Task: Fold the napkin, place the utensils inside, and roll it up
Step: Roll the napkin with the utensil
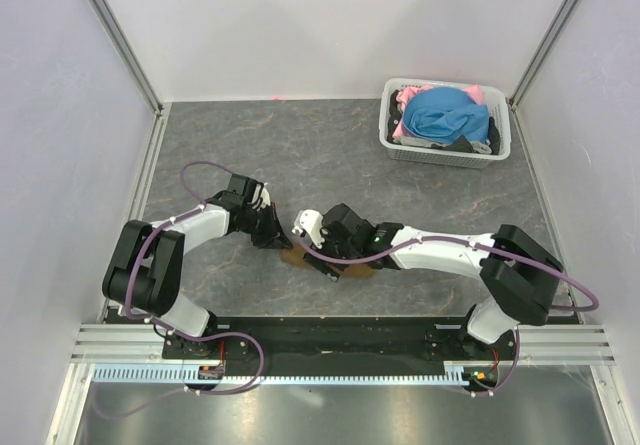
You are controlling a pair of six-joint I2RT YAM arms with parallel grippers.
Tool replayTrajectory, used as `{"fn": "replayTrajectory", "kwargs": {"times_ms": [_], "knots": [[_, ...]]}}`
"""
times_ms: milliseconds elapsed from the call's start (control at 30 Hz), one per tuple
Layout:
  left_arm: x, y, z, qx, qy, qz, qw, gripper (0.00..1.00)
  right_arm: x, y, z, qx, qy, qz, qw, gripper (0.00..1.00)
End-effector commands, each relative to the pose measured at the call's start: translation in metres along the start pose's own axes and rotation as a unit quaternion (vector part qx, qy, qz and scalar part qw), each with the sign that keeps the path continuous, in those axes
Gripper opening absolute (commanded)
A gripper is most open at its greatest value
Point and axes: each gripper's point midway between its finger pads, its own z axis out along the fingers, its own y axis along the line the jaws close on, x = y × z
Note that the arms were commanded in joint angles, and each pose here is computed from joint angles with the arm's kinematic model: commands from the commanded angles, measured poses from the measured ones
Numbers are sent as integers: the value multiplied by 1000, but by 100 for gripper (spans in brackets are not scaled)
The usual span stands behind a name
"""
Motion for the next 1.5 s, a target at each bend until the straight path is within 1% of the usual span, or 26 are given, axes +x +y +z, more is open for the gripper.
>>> {"fn": "replayTrajectory", "kwargs": {"times_ms": [0,133,267,300,367,400,467,500,600,667,767,800,867,900,967,1000,1067,1133,1200,1467], "knots": [[0,1,-1,-2,11,15,1000,2,7,-3,12,6,16,-21,1000,78],[-2,0,-2,-2,9,15,1000,2,19,0,20,-3,34,-19,999,75],[-5,-3,-4,2,4,22,1000,2,26,-6,28,9,49,-8,999,74],[-5,-4,-4,2,2,22,1000,5,27,-6,29,8,52,-5,999,73],[-7,-5,-5,5,-2,25,1000,11,35,-6,33,-4,71,7,997,69],[-9,-8,-8,9,-10,30,999,21,33,-5,34,-10,72,12,997,65],[-13,-12,-12,13,-24,39,999,33,41,-2,37,-34,90,26,995,60],[-17,-15,-17,14,-40,46,998,47,43,0,38,-41,96,32,994,56],[-27,-15,-27,0,-75,56,996,69,48,6,38,-82,106,60,989,49],[-32,-17,-36,-8,-102,64,993,73,47,12,36,-127,109,93,982,47],[-38,-10,-47,-30,-140,64,988,75,44,18,33,-179,116,139,967,45],[-37,-4,-48,-43,-147,59,986,75,43,18,33,-187,117,149,964,45],[-36,-4,-53,-45,-159,57,985,75,43,12,34,-199,125,181,955,44],[-34,-2,-52,-46,-160,57,984,75,40,16,33,-219,125,196,947,45],[-32,-3,-53,-40,-164,59,984,75,42,9,36,-233,132,240,933,46],[-28,-2,-51,-37,-156,58,985,74,38,14,33,-266,126,254,921,46],[-25,-2,-47,-28,-151,58,986,73,37,10,34,-279,129,297,904,46],[-23,-6,-43,-13,-147,60,987,71,37,9,35,-301,128,319,890,46],[-19,-5,-39,-5,-139,55,989,69,37,6,37,-304,130,336,882,46],[-23,-7,-32,6,-147,59,987,65,46,5,43,-315,142,359,867,46]]}}
